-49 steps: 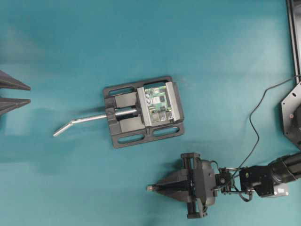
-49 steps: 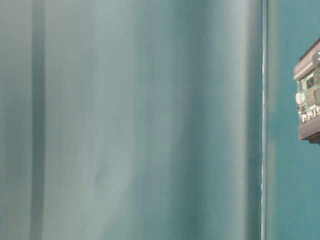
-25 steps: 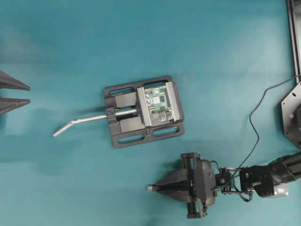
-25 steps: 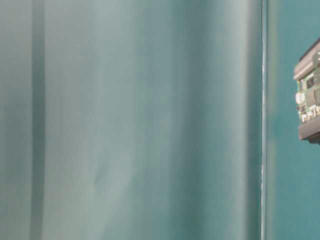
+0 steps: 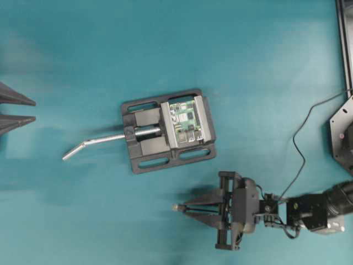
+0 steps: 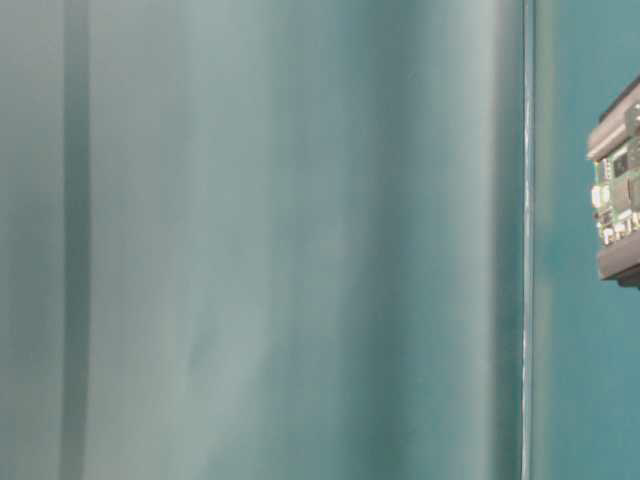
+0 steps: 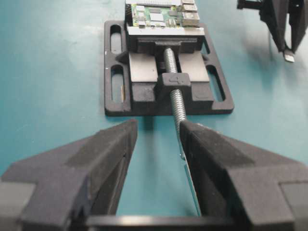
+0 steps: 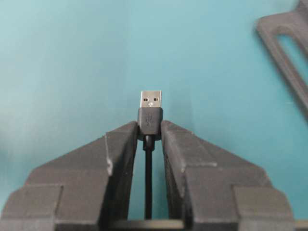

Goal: Insert the USB into the fixed PCB.
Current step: 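Close the right gripper on the black USB cable behind the plug, then lift the USB plug with the right gripper toward the board's USB port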

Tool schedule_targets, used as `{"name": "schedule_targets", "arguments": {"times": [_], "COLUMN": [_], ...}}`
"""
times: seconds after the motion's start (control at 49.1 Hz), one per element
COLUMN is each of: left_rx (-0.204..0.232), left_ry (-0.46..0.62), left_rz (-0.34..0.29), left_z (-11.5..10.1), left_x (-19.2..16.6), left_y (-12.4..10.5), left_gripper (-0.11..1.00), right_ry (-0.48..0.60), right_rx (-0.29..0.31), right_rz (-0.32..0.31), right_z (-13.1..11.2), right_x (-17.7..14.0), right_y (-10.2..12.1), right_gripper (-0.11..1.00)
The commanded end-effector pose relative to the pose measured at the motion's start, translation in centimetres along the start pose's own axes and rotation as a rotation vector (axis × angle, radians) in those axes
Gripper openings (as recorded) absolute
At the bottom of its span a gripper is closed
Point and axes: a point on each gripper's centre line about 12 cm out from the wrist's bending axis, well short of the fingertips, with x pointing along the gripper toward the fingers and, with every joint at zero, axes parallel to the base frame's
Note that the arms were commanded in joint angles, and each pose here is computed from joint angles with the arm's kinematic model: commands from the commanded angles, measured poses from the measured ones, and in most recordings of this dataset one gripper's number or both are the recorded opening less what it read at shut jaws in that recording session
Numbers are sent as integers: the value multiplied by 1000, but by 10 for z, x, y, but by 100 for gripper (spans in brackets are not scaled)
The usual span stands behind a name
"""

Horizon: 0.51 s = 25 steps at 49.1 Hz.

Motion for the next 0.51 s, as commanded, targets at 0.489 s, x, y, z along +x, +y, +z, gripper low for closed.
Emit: {"name": "schedule_targets", "arguments": {"times": [0.489], "left_rx": [-1], "left_ry": [-14], "left_rz": [-3], "left_z": [7], "left_x": [0], "left_y": [-1], "left_gripper": [53], "right_ry": [-190], "right_rx": [117], "right_rz": [-480], "right_z": [30], "right_x": [-19], "right_y": [-2], "right_gripper": [21]}}
